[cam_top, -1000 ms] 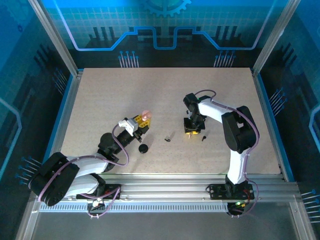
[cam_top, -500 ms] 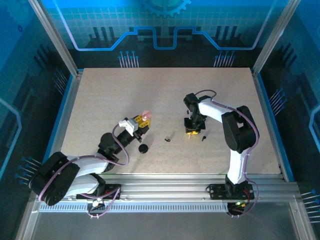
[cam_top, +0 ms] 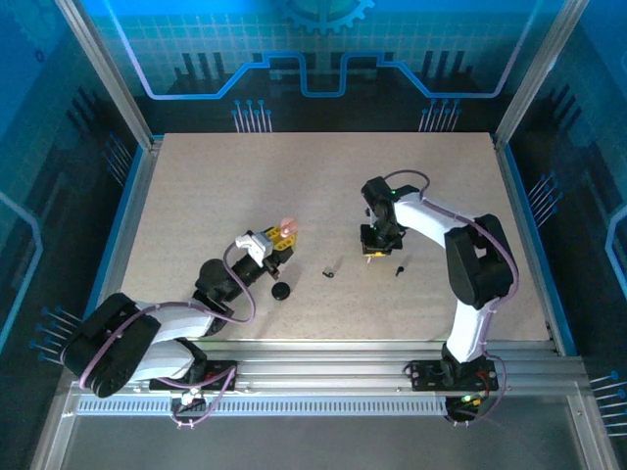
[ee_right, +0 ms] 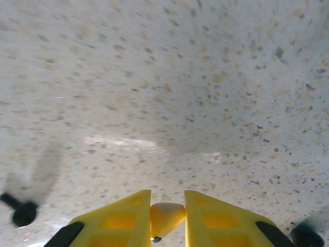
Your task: Insert wireless bluetooth earbuds into charging case
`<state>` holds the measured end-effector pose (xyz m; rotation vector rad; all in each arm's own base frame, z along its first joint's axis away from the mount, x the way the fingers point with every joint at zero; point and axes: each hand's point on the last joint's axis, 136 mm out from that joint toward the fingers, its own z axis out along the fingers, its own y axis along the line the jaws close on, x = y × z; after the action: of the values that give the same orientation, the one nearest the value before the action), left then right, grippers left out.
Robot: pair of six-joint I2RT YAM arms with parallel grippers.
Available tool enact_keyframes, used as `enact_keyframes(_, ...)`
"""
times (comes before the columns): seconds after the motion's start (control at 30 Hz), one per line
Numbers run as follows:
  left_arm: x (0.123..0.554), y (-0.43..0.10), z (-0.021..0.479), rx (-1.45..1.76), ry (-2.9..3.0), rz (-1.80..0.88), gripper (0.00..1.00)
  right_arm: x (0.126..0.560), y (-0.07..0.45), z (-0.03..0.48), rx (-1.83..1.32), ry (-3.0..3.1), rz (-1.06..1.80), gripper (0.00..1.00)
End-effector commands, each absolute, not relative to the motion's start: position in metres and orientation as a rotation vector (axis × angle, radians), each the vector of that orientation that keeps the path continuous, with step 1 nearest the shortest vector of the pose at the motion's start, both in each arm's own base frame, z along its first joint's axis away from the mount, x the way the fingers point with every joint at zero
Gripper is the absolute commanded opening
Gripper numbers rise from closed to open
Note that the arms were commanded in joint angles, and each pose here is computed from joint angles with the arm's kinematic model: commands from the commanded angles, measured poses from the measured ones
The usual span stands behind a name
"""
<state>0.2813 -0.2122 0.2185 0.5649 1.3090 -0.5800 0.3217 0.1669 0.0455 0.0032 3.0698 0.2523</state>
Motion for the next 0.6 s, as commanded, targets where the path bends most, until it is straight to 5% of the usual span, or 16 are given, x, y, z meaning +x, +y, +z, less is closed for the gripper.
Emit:
enact_keyframes(0.0, 0.285, -0.218, 0.221, 0.567, 1.29, -0.592, 0.12, 0.323, 0.184, 0.069, -0.016, 2.998, 0.376, 0.2)
enact_keyframes(0.57, 0.294, -0.229, 0.2, 0.614, 1.345, -0.6, 0.12, 0.339, 0.261, 0.153, -0.172, 2.632, 0.679, 0.19)
